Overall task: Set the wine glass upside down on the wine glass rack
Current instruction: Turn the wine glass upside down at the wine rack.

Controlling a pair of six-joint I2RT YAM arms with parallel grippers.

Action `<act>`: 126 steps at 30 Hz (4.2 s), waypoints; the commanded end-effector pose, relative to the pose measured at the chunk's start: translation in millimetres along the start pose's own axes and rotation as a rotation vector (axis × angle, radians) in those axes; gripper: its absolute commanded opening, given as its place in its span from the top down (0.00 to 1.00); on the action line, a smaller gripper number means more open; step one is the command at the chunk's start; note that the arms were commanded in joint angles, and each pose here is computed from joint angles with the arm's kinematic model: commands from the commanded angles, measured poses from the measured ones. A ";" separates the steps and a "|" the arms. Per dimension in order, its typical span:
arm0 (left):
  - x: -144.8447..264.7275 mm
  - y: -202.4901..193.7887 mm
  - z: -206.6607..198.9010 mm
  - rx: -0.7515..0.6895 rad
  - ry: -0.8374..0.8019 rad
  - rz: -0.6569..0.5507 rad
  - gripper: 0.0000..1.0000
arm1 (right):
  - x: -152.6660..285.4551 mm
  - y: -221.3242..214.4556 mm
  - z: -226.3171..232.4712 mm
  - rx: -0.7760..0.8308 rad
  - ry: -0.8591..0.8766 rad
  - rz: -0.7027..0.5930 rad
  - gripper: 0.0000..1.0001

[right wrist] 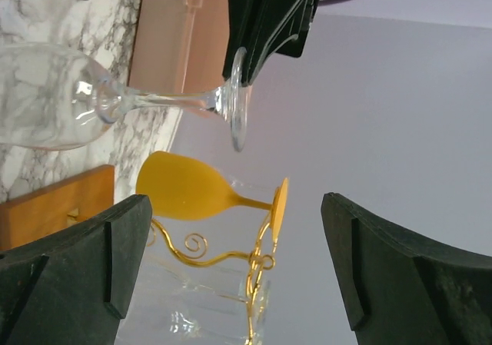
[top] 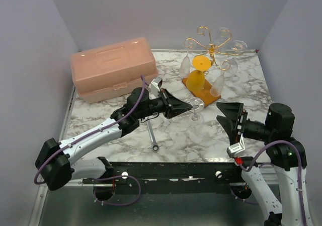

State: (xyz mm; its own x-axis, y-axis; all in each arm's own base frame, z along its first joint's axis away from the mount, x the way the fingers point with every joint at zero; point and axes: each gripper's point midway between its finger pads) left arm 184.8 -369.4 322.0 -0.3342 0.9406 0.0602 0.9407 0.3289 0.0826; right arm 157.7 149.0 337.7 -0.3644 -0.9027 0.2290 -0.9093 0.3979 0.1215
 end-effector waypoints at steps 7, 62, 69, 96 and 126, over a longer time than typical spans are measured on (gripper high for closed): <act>51.2 63.8 -18.6 -0.143 0.022 -0.191 1.00 | 4.1 -35.1 -57.1 -0.639 -0.119 0.081 0.00; 84.6 233.6 -126.6 -0.691 -0.011 -0.371 1.00 | 22.4 -133.4 83.8 -1.956 -0.311 0.366 0.01; 71.8 258.2 -138.3 -0.695 -0.056 -0.401 1.00 | 23.3 -147.7 106.4 -1.942 -0.356 0.405 0.00; -24.0 328.0 -152.5 -0.542 -0.150 -0.407 1.00 | 20.0 -139.7 109.7 -1.925 -0.347 0.343 0.00; -91.6 338.3 -108.0 -0.311 -0.138 -0.386 1.00 | 20.6 -135.9 107.0 -1.908 -0.342 0.338 0.00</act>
State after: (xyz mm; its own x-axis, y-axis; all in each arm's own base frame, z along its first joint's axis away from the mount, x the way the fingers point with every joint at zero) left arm 530.6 -351.3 422.3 -0.6133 0.7849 -0.0884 0.7069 0.5954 0.3818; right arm 254.2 56.3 218.0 -0.6821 -0.6425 0.3491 0.5024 -0.0649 0.8622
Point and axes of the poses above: each gripper's point midway between its finger pads, its own x axis back along the fingers, its own z axis along the line the jaws close on, y = z × x, and after that the axes turned 10 degrees about -x, right-handed
